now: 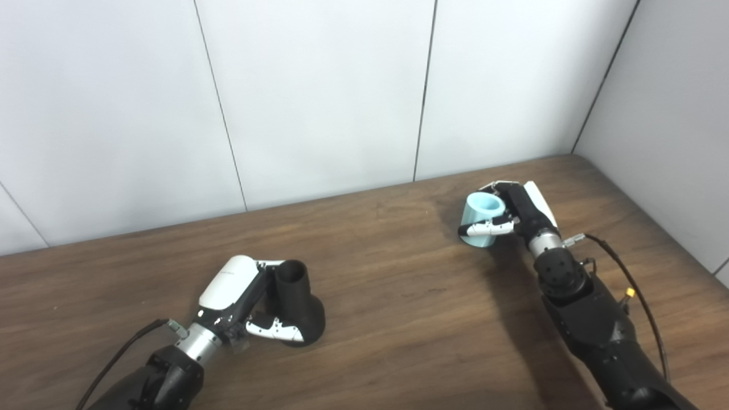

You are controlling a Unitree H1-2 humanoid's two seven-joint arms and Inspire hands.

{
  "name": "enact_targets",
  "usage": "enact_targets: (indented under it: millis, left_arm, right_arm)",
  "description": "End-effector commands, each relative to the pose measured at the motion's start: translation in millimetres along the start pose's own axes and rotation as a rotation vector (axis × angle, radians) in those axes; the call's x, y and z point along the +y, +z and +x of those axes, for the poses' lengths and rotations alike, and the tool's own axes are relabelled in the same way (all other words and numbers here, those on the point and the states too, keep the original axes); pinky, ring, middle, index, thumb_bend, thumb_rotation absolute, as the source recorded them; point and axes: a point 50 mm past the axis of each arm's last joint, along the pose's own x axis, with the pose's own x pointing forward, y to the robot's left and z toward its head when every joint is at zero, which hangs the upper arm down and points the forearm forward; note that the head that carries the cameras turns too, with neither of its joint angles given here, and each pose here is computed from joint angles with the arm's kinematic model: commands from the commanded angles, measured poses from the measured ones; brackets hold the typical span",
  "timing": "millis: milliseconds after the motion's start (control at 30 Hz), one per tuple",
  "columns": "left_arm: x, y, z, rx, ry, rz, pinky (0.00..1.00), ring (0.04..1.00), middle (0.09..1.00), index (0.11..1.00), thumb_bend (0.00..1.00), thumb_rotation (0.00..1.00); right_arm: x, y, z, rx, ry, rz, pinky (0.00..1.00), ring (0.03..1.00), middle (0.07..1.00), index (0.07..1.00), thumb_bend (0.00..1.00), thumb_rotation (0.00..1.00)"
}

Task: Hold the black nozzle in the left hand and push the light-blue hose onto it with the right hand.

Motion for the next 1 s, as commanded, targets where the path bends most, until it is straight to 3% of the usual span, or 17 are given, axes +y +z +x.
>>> enact_targets:
  millis: [0,233,633,833,967]
  left_arm:
    - [-76.9,-21.5,-94.5,0.172,-0.31,-0.025,0.32,0.378,0.441,0.525,0.5,0.0]
    - [-83.4,-16.3,-89.4,0.168,-0.31,-0.04,0.32,0.372,0.441,0.527,0.5,0.0]
    - [-98.1,-4.5,-76.4,0.169,-0.304,-0.078,0.3,0.362,0.441,0.529,0.5,0.0]
    - [-102.8,0.2,-69.2,0.151,-0.281,-0.062,0.27,0.371,0.428,0.521,0.5,0.0]
    - [-106.3,3.3,-65.0,0.153,-0.285,-0.075,0.3,0.38,0.432,0.524,0.5,0.0]
  right_arm:
    - [-2.3,24.1,-0.4,-0.089,0.007,-0.007,0.34,0.392,0.438,0.521,0.52,0.0]
    - [-1.0,78.1,-10.9,-0.236,0.062,0.075,0.33,0.384,0.442,0.516,0.53,0.0]
    - [0.2,201.6,-41.7,-0.522,0.216,0.157,0.29,0.357,0.442,0.509,0.53,0.0]
    - [-0.4,248.6,-51.7,-0.603,0.28,0.166,0.29,0.366,0.459,0.498,0.53,0.0]
    - [-1.2,265.5,-55.0,-0.638,0.298,0.145,0.28,0.389,0.508,0.517,0.51,0.0]
